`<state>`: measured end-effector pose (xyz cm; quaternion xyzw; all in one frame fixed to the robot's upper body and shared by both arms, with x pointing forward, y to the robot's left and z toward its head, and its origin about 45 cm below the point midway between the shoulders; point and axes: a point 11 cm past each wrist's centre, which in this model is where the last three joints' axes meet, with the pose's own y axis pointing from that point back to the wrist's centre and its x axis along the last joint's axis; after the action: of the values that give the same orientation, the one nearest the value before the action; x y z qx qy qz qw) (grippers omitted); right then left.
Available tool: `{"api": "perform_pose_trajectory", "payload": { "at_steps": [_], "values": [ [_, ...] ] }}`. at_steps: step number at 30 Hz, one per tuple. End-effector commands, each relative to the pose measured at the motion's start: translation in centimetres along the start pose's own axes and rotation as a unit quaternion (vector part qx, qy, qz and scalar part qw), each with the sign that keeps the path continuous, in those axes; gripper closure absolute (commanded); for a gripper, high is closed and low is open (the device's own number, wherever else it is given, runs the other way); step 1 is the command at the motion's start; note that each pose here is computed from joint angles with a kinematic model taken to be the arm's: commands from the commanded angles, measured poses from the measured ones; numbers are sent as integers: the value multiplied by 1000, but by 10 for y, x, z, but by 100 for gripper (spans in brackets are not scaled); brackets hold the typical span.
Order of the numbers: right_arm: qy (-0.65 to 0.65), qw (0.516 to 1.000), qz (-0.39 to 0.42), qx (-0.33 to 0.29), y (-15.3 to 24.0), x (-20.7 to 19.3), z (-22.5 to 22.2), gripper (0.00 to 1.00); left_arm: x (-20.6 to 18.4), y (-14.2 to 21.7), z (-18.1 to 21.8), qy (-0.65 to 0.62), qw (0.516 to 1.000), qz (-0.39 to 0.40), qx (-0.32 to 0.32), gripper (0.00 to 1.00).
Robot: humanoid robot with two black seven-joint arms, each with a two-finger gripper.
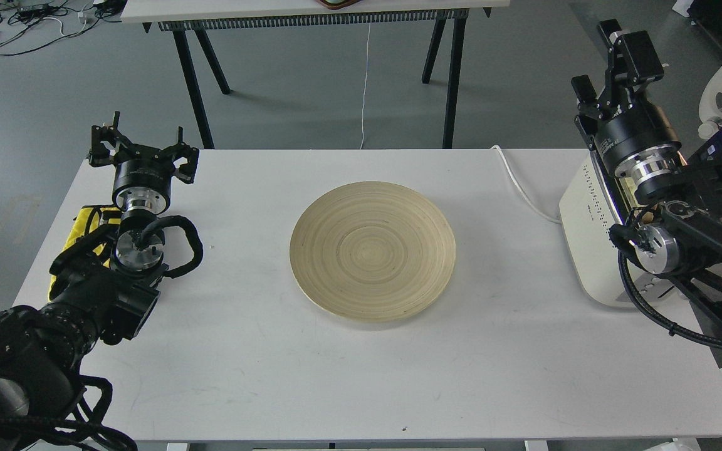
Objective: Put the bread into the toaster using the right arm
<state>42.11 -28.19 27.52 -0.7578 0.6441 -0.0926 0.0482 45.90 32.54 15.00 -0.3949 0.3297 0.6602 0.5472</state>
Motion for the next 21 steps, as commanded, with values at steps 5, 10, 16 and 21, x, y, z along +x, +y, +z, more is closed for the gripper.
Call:
{"api": "perform_pose_trajectory", "payload": {
  "at_steps": [5, 10, 16, 21],
  "values": [
    [-153, 987, -38, -39, 6, -58, 55, 1, 0, 0, 0, 0, 1000, 0, 0, 0],
    [-263, 961, -68, -45, 11, -56, 72, 1, 0, 0, 0, 0, 1000, 0, 0, 0],
    [-355, 927, -118, -38, 23, -52, 81, 1, 0, 0, 0, 0, 1000, 0, 0, 0],
    [-356, 926, -118, -37, 23, -52, 82, 1, 0, 0, 0, 0, 1000, 0, 0, 0]
  ]
}}
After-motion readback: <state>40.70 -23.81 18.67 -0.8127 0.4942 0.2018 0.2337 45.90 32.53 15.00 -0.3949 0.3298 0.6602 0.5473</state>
